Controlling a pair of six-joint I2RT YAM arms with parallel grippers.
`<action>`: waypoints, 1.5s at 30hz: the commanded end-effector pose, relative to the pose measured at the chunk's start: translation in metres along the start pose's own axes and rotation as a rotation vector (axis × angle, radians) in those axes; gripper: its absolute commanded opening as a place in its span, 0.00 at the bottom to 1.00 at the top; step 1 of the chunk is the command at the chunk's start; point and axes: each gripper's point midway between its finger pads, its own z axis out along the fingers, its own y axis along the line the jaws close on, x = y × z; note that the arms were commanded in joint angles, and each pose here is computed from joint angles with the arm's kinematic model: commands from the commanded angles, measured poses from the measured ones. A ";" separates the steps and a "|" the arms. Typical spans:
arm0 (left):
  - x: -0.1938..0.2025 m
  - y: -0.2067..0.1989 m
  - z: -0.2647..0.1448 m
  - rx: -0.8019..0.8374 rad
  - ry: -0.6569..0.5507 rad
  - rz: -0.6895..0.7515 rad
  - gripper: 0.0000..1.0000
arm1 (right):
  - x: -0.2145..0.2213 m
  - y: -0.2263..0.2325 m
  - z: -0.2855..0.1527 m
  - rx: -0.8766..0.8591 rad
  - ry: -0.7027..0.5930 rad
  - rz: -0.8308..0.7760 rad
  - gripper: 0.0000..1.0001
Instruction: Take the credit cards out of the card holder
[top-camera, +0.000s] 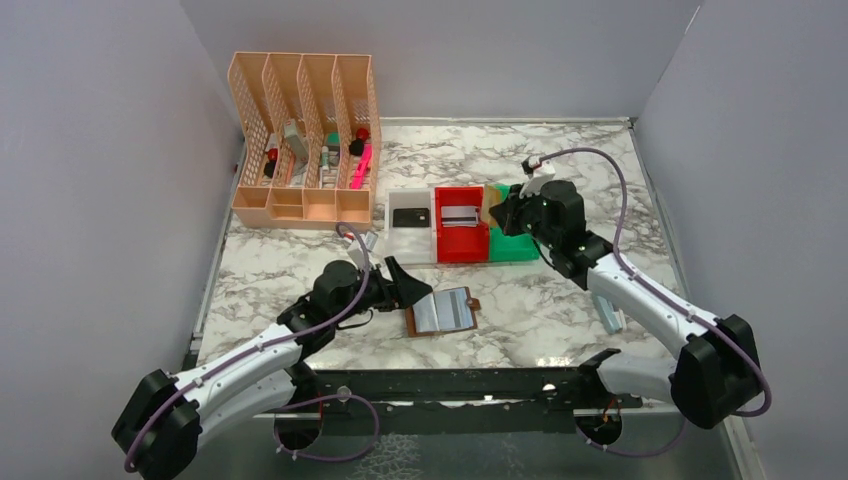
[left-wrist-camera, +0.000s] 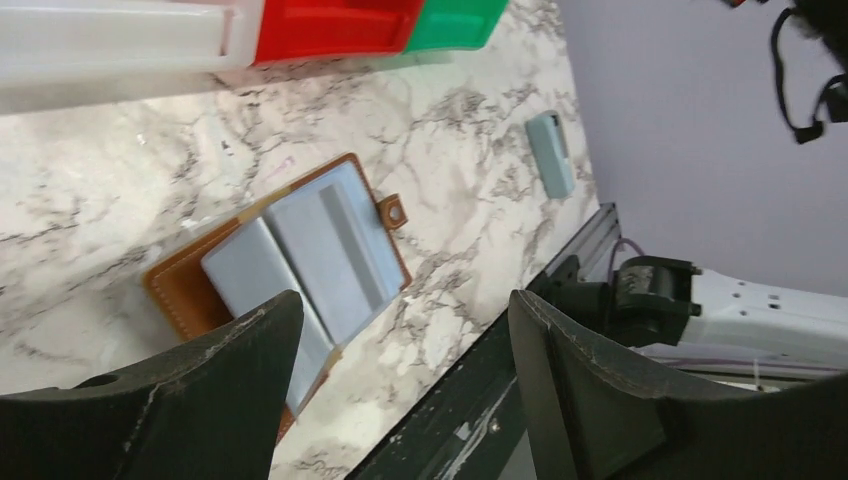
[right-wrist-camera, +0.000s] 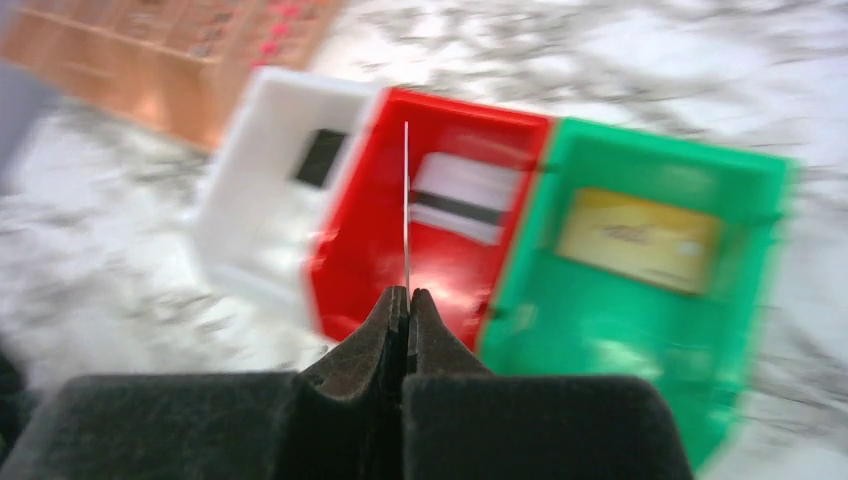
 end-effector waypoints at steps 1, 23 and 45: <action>-0.002 0.023 -0.001 -0.134 0.013 0.050 0.79 | -0.005 -0.087 -0.010 0.414 0.058 -0.354 0.01; 0.013 0.068 -0.012 -0.341 0.055 0.031 0.79 | 0.016 -0.130 0.043 0.374 0.241 -1.036 0.02; 0.018 0.074 -0.014 -0.350 0.069 0.051 0.79 | 0.058 -0.164 0.078 0.279 0.325 -1.199 0.13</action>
